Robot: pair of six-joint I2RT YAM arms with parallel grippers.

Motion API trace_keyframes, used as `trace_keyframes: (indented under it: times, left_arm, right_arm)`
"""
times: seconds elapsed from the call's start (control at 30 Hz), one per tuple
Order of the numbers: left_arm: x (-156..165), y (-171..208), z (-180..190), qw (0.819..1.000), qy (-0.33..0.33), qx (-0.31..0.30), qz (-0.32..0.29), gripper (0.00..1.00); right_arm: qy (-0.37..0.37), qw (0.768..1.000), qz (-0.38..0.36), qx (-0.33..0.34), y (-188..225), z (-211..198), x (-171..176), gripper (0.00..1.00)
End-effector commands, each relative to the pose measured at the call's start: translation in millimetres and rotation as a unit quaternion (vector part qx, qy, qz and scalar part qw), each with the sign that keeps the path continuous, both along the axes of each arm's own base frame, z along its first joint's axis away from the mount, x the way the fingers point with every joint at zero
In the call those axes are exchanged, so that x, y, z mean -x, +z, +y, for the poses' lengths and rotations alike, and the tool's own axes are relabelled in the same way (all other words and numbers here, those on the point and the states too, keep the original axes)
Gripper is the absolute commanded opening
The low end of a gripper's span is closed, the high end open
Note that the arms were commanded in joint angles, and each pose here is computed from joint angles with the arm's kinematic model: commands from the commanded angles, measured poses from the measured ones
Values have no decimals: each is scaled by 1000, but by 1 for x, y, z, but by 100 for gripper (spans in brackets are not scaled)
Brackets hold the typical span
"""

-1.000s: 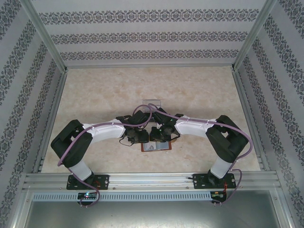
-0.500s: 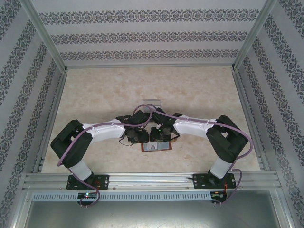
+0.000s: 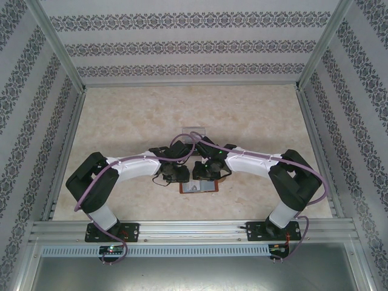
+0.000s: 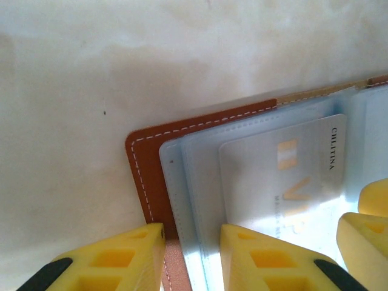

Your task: Take the credit cards out of the card holder

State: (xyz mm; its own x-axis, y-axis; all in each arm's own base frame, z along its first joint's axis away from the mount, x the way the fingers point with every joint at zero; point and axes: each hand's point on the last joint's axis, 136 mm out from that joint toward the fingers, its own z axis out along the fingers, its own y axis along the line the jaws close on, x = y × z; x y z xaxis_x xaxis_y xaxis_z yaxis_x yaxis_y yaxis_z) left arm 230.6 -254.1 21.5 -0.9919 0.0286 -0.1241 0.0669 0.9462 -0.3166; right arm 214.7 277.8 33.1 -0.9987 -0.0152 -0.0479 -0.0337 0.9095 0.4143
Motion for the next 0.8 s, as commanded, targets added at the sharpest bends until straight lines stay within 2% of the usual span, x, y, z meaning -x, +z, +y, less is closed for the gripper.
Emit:
trace_keyframes:
  times: [0.0,0.43,0.57,0.77]
  left_arm:
    - [17,-24,26,997,-14,-75,30,30]
    - [22,-27,27,996,-19,-78,43,28]
    - [23,-29,28,996,-19,-81,45,28]
    - [25,-32,30,995,-19,-84,50,28]
  right_arm:
    - [-3,1000,11,-13,-5,0,2,27]
    - [-11,998,28,-64,-24,10,5,23]
    - [-18,995,19,-98,-20,13,2,21]
    - [-33,981,4,-191,-13,19,-6,20]
